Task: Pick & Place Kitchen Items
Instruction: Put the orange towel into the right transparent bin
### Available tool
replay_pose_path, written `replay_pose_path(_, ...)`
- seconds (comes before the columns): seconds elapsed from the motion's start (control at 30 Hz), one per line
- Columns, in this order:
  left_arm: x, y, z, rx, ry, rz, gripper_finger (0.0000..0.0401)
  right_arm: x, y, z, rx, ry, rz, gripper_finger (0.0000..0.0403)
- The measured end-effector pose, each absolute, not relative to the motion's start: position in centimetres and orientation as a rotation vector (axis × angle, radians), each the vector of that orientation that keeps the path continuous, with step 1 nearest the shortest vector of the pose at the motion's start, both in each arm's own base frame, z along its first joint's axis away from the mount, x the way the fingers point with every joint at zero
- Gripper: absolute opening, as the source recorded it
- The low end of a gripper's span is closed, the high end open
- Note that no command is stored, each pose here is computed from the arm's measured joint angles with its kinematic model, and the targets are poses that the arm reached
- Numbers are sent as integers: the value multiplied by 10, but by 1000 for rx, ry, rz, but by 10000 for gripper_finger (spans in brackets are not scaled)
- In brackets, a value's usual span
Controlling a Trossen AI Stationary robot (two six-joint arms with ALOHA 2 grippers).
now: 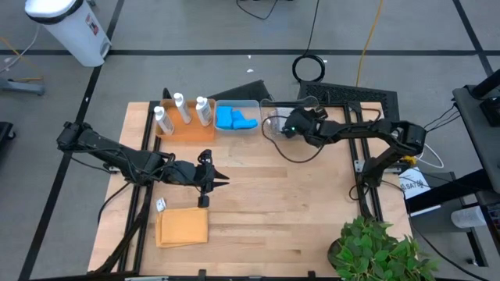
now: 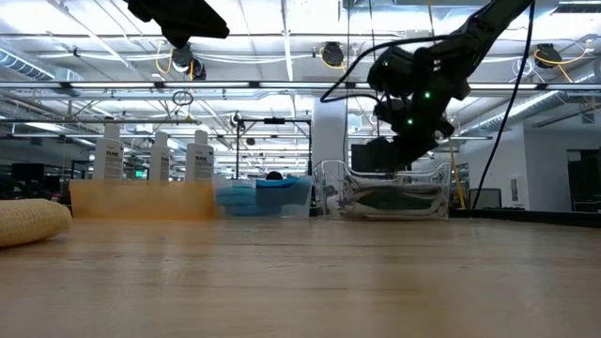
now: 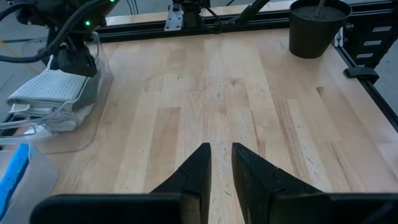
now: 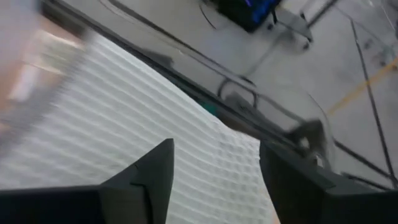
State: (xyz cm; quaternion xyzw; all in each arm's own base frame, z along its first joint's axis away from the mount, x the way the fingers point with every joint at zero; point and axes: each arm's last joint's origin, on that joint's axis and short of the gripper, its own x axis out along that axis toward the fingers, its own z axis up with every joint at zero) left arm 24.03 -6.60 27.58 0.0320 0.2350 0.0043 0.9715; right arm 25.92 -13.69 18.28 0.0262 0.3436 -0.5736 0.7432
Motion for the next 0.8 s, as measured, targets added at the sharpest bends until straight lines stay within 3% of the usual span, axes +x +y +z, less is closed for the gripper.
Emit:
replay_pose_path(0.23,240,-66,276,65,475,9,69,286,-117,196,9,599,-1048,214)
replay_pose_path(0.6,240,-66,276,64,475,9,69,320,-64,214,155,381,-318,201)
replay_pose_path(0.8,240,-66,276,60,475,9,69,328,-20,220,156,331,-34,201)
